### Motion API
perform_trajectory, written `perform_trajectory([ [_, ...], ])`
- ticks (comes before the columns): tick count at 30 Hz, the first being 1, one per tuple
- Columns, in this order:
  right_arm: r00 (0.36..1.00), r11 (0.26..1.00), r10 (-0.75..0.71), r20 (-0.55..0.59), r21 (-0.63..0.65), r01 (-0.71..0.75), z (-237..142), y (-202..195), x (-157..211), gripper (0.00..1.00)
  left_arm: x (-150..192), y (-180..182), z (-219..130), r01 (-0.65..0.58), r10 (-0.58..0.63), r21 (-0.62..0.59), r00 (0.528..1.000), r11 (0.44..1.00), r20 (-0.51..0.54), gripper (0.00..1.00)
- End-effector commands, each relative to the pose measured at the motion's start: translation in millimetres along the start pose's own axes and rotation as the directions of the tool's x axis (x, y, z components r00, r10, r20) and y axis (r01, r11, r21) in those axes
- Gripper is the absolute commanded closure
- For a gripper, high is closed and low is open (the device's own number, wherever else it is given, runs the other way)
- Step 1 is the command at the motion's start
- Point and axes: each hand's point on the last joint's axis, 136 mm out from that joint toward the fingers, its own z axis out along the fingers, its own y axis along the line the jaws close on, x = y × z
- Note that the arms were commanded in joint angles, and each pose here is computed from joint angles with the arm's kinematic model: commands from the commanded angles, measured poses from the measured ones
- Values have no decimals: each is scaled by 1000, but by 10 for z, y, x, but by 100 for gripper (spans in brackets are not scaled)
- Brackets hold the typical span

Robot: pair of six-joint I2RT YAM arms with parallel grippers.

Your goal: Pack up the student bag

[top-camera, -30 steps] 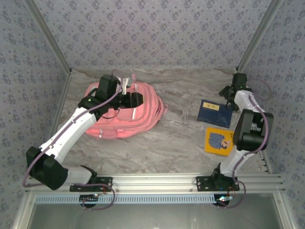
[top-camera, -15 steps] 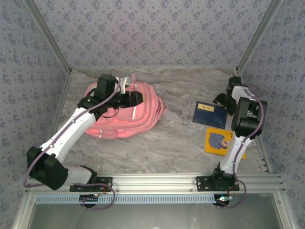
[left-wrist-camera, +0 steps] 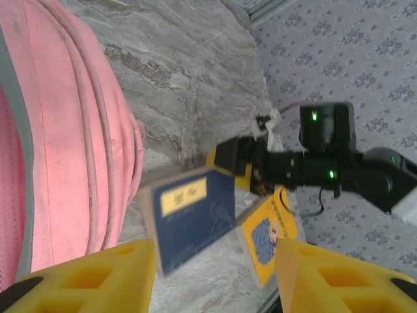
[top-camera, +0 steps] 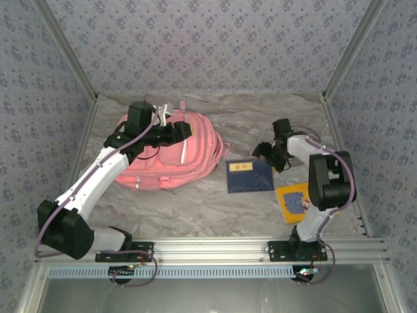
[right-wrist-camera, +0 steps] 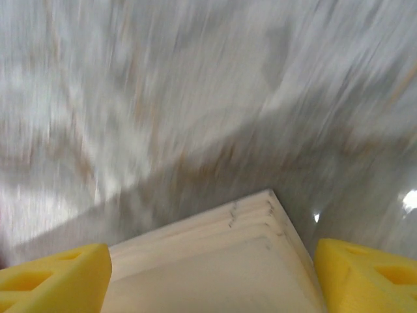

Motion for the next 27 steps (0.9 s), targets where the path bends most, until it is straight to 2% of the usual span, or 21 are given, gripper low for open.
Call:
perform_trajectory([
  [1, 998, 998, 42, 47, 54, -45, -282, -107, 57, 17, -36, -9, -10, 8, -8, 20, 1000, 1000, 12, 49],
  [4, 986, 995, -19, 164, 101, 2, -502, -28, -301, 16, -36, 12, 4, 18, -18, 19, 1000, 1000, 9, 49],
  [5, 985, 997, -31, 170, 75, 19, -485, 79, -395, 16, -35, 17, 8, 18, -18, 18, 1000, 1000, 8, 49],
  [6, 978, 995, -103, 180, 29, 100, -520, 314, -540, 17, -32, 21, 10, 18, -18, 17, 1000, 1000, 7, 49],
  [8, 975, 979, -196, 106, -41, 201, -394, 632, -552, 19, -44, 29, 2, 10, -10, 11, 1000, 1000, 13, 49],
  [10, 954, 952, -300, 18, -54, 301, -234, 825, -474, 19, -47, 48, 0, 7, -7, 3, 1000, 1000, 15, 49],
  [13, 935, 936, -351, -54, -59, 348, -47, 956, -330, 20, -57, 58, -5, -4, 4, -3, 1000, 1000, 19, 49],
  [20, 932, 933, -357, -66, 19, 359, 113, 722, -94, 19, -6, 102, 69, -7, 7, -12, 1000, 1000, -19, 49],
  [27, 933, 939, -340, -114, 9, 344, 164, 421, 316, 19, 132, 21, 174, -40, 39, -14, 996, 999, -83, 49],
])
